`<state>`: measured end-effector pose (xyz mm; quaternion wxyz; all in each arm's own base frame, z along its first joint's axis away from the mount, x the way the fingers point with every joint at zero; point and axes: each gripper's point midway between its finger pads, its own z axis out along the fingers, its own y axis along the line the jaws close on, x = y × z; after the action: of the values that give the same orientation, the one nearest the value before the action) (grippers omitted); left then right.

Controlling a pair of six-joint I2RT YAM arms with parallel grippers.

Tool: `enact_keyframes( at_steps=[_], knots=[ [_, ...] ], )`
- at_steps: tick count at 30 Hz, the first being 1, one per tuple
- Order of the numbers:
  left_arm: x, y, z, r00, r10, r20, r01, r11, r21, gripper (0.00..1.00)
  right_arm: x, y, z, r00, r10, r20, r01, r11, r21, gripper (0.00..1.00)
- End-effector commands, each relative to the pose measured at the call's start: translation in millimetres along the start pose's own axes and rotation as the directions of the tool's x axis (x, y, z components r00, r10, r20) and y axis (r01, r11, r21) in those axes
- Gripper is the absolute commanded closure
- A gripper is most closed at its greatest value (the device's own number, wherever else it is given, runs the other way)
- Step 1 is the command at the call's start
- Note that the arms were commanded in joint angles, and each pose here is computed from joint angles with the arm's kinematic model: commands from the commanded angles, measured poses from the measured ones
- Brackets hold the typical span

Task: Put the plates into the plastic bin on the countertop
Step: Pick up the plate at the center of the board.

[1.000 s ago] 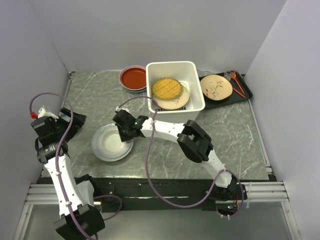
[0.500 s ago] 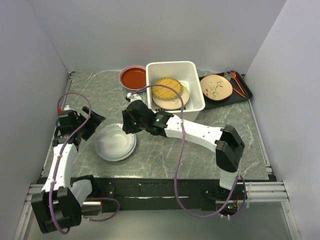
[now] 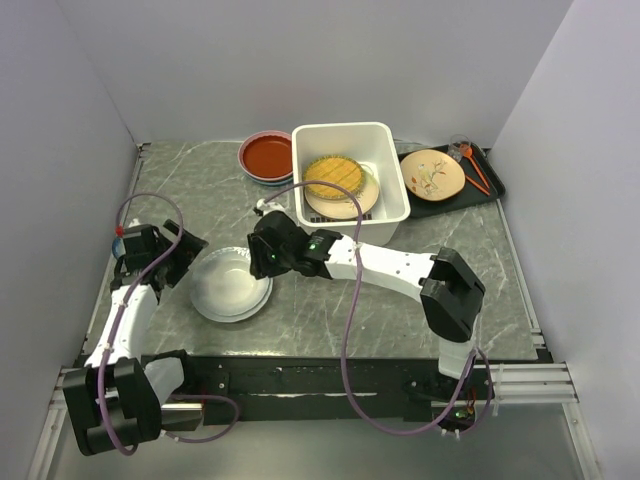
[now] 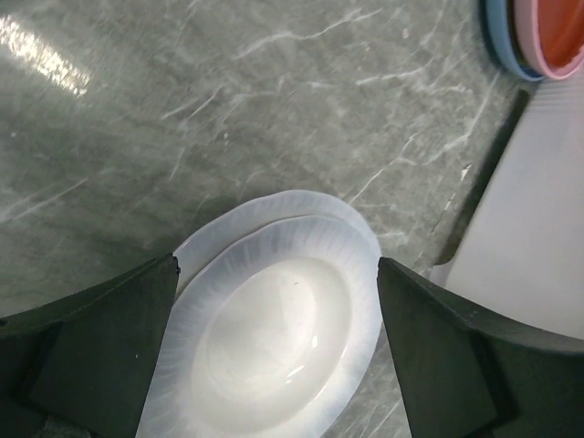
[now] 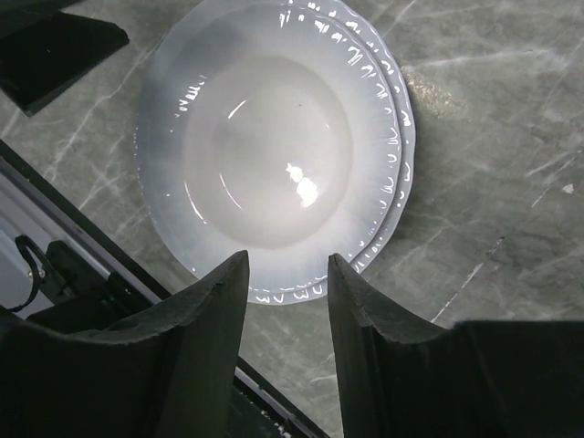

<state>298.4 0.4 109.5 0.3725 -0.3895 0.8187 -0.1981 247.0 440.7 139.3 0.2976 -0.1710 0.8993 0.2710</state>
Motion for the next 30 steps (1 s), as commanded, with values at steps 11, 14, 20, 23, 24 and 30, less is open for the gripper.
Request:
enact_keyframes(
  at_steps=[11,14,20,23,24,30],
  knots=[
    [22.4,11.8,-3.8,1.000,-0.013,0.007,0.013,1.000,0.008,0.07,-5.6,-25.8,12.6,0.998,0.061,-0.010,-0.061,0.997,-0.036,0.52],
    [28.0,11.7,-3.8,1.000,-0.003,-0.011,0.003,1.000,0.003,0.06,-3.7,-31.7,11.5,0.997,0.080,-0.012,-0.080,0.996,-0.037,0.52],
    [50.8,20.0,6.2,0.997,0.000,-0.075,-0.001,1.000,-0.016,0.06,5.4,-35.2,10.5,0.994,0.103,-0.025,-0.104,0.993,-0.053,0.51],
    [58.4,21.6,7.4,0.996,-0.001,-0.091,0.000,1.000,-0.007,0.06,11.0,-34.1,10.6,0.993,0.116,-0.035,-0.118,0.991,-0.070,0.51],
    [60.3,21.0,7.3,0.995,0.001,-0.097,-0.001,1.000,-0.002,0.06,11.3,-31.8,10.7,0.993,0.115,-0.034,-0.117,0.990,-0.082,0.50],
    [67.8,18.8,6.3,0.994,0.005,-0.111,-0.002,1.000,0.025,0.07,22.8,-30.1,15.9,0.987,0.147,-0.062,-0.153,0.982,-0.108,0.49]
  ],
)
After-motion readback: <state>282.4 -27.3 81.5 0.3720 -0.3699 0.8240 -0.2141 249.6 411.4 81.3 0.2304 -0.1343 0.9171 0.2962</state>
